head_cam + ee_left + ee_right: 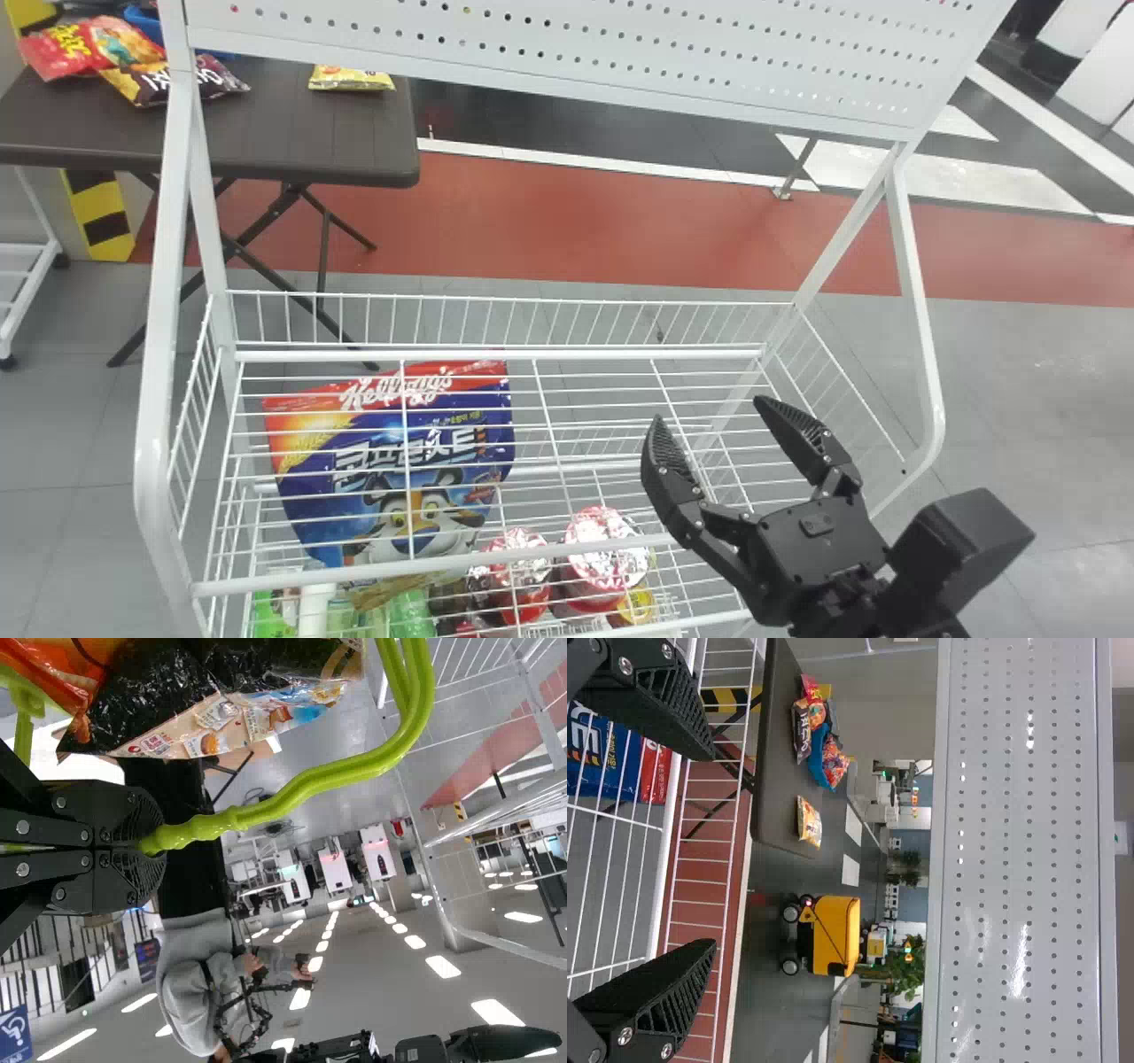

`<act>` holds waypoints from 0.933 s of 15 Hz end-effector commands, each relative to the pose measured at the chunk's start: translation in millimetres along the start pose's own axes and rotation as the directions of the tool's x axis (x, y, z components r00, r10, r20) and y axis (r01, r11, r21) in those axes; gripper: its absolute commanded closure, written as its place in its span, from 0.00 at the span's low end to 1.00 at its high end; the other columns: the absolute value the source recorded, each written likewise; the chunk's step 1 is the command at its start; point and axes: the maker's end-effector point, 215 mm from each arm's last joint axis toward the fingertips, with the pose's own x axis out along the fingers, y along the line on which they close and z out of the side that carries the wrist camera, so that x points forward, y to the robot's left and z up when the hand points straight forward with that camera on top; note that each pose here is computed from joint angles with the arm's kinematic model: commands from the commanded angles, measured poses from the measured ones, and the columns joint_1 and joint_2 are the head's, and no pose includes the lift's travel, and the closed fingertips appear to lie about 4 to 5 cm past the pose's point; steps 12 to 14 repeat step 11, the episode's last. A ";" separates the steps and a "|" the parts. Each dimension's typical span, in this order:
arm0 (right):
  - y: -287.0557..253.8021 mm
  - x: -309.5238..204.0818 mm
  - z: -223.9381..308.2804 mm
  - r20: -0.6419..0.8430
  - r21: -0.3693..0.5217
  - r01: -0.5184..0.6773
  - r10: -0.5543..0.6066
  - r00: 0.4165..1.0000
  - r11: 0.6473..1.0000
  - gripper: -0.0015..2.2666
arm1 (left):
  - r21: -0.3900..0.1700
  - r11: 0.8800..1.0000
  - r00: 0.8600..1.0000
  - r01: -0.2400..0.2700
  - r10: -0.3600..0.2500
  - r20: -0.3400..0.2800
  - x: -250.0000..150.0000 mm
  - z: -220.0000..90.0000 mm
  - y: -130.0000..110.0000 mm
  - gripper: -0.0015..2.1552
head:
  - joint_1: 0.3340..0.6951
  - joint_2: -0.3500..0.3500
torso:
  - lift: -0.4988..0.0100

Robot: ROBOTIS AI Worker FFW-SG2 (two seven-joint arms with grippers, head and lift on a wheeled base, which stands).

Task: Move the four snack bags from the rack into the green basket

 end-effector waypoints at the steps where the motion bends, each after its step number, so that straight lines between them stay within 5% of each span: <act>1: 0.1 -0.5 -0.1 -0.001 0.001 0.000 0.000 1.000 1.000 0.03 | -0.001 1.000 1.000 0.001 -0.001 -0.001 0.0 -0.1 -0.4 0.83 | 1.00 0.00 | 0.98; 14: 0.8 -1.7 6.2 0.020 -0.006 -0.001 0.002 1.000 1.000 0.03 | 0.000 1.000 1.000 0.003 -0.003 -0.001 0.1 0.1 -3.2 0.83 | 1.00 0.00 | 0.98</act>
